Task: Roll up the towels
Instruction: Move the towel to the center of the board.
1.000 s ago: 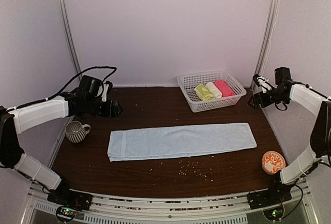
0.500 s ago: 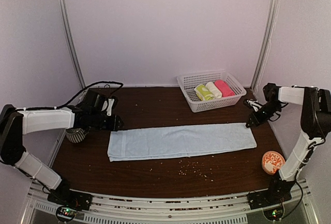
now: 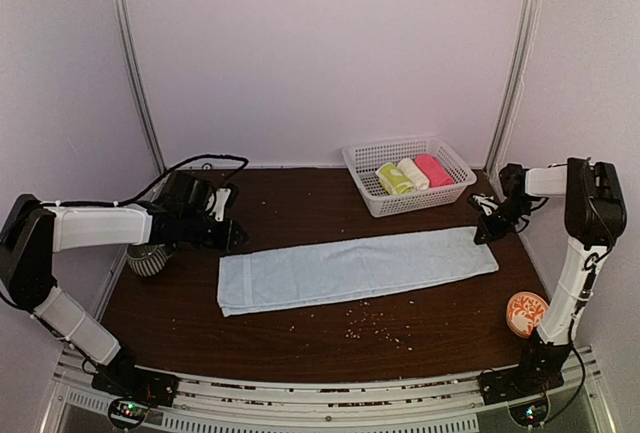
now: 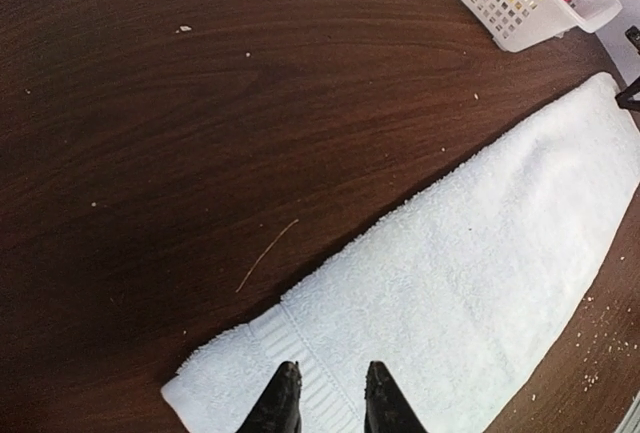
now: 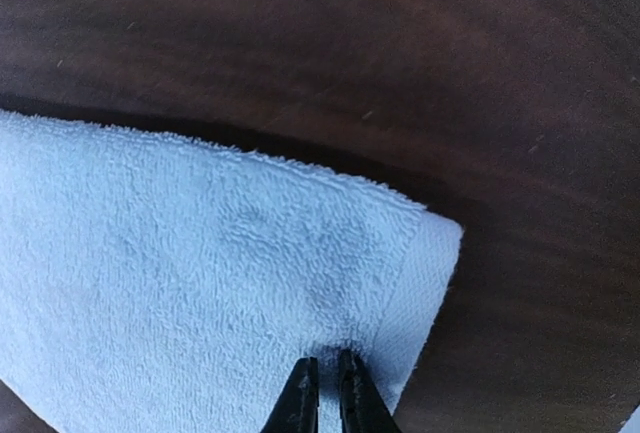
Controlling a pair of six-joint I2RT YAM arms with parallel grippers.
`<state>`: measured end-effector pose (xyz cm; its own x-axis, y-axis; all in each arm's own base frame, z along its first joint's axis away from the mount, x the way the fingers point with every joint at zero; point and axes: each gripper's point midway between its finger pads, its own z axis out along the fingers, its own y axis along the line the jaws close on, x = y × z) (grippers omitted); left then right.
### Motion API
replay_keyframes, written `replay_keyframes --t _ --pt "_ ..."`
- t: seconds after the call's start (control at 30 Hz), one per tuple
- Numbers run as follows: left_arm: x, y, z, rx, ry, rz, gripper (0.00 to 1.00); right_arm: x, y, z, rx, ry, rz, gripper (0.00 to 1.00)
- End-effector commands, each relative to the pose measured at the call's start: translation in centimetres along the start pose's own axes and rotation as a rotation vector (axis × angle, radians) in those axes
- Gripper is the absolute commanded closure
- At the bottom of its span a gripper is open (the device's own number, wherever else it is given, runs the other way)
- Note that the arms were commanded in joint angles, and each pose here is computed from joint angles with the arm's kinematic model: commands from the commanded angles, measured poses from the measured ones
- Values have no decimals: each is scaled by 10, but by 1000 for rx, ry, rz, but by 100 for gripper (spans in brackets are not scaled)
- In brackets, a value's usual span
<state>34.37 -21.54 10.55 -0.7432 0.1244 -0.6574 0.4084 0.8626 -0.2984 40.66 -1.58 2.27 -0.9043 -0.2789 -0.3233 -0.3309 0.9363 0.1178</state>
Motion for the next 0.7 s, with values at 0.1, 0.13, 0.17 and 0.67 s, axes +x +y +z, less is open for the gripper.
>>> replay_keyframes --t 0.1,0.13,0.17,0.67 --pt "-4 -14 8 52 -17 6 73 -33 -30 -14 38 -46 16 88" --pt "-2 -14 9 54 -9 5 73 -34 -28 -20 29 -52 17 86" --pt "-1 -15 9 54 -1 5 72 -34 -26 -27 24 -62 21 84" --pt "28 -18 27 -11 133 57 47 -2 -39 -26 39 -11 96 60"
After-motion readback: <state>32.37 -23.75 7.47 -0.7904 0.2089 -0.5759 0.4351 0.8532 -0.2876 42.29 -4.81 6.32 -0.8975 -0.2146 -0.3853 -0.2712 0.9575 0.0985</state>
